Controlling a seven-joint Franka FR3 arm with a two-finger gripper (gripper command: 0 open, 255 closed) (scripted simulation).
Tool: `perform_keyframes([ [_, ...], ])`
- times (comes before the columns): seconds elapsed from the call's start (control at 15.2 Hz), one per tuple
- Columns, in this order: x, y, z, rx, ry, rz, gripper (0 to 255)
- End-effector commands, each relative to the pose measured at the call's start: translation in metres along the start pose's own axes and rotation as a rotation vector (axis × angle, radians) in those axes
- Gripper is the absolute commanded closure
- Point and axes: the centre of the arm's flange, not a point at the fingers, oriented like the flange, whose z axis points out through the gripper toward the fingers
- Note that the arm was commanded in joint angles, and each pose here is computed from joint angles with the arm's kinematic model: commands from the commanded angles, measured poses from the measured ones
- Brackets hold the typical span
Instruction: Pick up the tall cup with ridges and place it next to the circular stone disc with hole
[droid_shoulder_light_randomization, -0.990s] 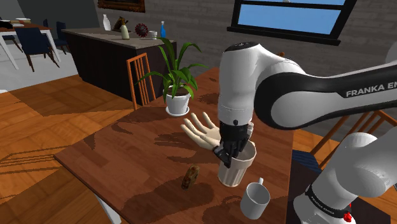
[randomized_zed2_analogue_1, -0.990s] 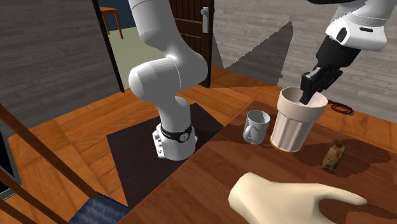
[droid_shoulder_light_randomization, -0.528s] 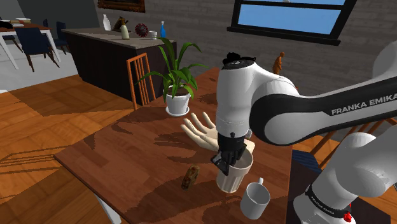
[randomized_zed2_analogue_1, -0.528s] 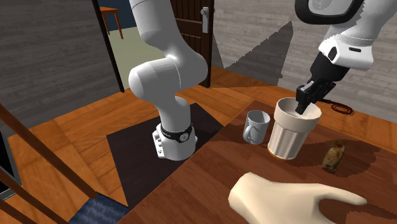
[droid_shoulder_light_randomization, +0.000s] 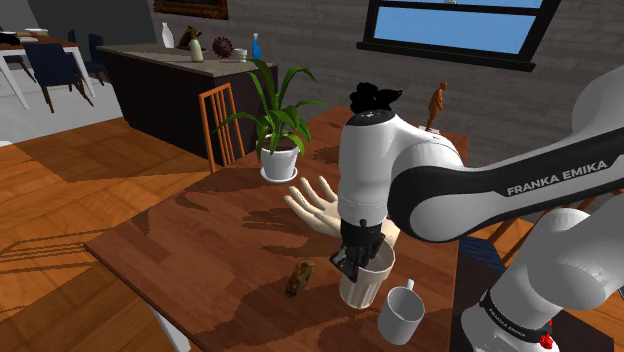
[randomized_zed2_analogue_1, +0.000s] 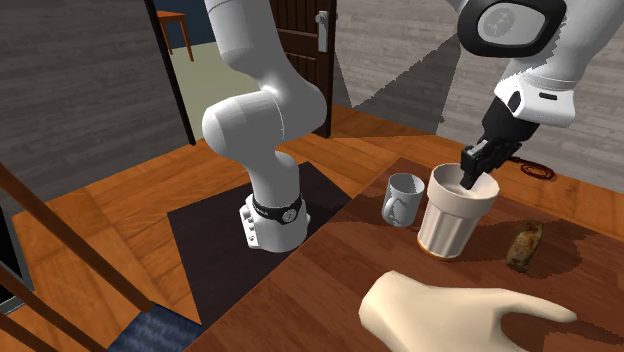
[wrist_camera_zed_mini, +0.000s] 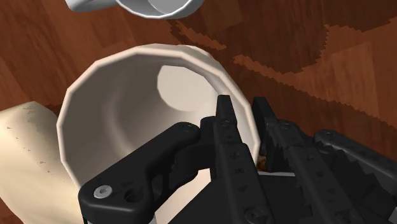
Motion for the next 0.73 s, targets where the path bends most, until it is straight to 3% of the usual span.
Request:
perform_keyframes([
  [0.0,0.0,0.0,0.0,0.0,0.001,0.0,255],
  [0.13,0.0,0.0,0.0,0.0,0.001,0.0,255],
  [0.2,0.0,0.0,0.0,0.0,0.001,0.0,0],
  [0.53,0.0,0.0,0.0,0.0,0.001,0.0,0],
  [0.66,0.0,0.0,-0.026,0.0,0.001,0.0,0],
])
